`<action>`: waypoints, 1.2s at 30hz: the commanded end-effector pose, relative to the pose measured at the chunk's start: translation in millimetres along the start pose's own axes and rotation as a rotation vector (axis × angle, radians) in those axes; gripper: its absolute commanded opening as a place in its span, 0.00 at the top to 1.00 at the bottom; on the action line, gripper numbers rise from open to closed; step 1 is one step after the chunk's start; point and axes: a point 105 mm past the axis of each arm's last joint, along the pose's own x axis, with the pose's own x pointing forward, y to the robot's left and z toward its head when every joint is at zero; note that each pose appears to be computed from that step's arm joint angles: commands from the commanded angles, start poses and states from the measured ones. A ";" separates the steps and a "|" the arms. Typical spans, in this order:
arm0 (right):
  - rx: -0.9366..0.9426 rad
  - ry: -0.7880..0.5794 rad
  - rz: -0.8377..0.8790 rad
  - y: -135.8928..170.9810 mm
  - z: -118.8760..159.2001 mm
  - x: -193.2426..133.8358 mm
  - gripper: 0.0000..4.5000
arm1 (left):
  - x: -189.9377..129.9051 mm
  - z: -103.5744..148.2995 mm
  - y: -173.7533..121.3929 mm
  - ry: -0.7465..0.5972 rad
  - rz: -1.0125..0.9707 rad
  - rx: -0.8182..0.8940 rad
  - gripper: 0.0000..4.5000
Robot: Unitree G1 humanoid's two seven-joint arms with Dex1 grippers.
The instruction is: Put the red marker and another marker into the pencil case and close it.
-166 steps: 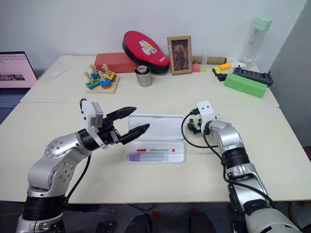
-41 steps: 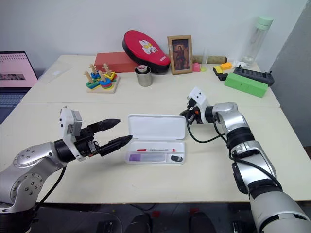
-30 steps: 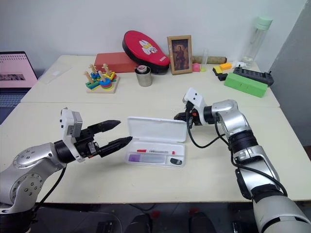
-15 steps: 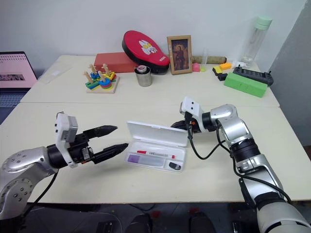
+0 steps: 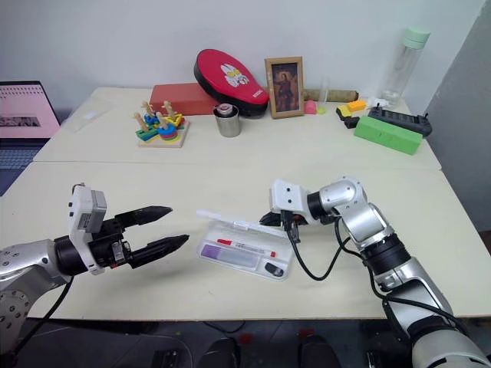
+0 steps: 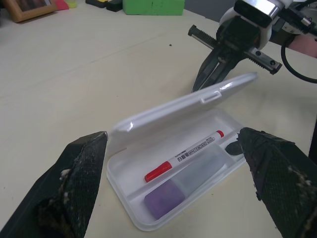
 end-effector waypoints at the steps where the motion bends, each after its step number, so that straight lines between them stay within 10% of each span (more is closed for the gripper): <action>1: -0.095 0.033 -0.001 4.4 1.3 4.1 0.99 | -3.0 10.5 -3.4 -0.009 -0.009 0.048 0.00; 11: -0.223 0.186 0.055 25.9 -26.8 15.5 0.99 | -1.1 11.2 -3.4 -0.011 -0.014 0.047 0.00; 36: -0.112 0.081 0.162 57.4 -8.1 25.4 0.99 | 1.0 11.6 -4.5 -0.014 -0.012 0.045 0.00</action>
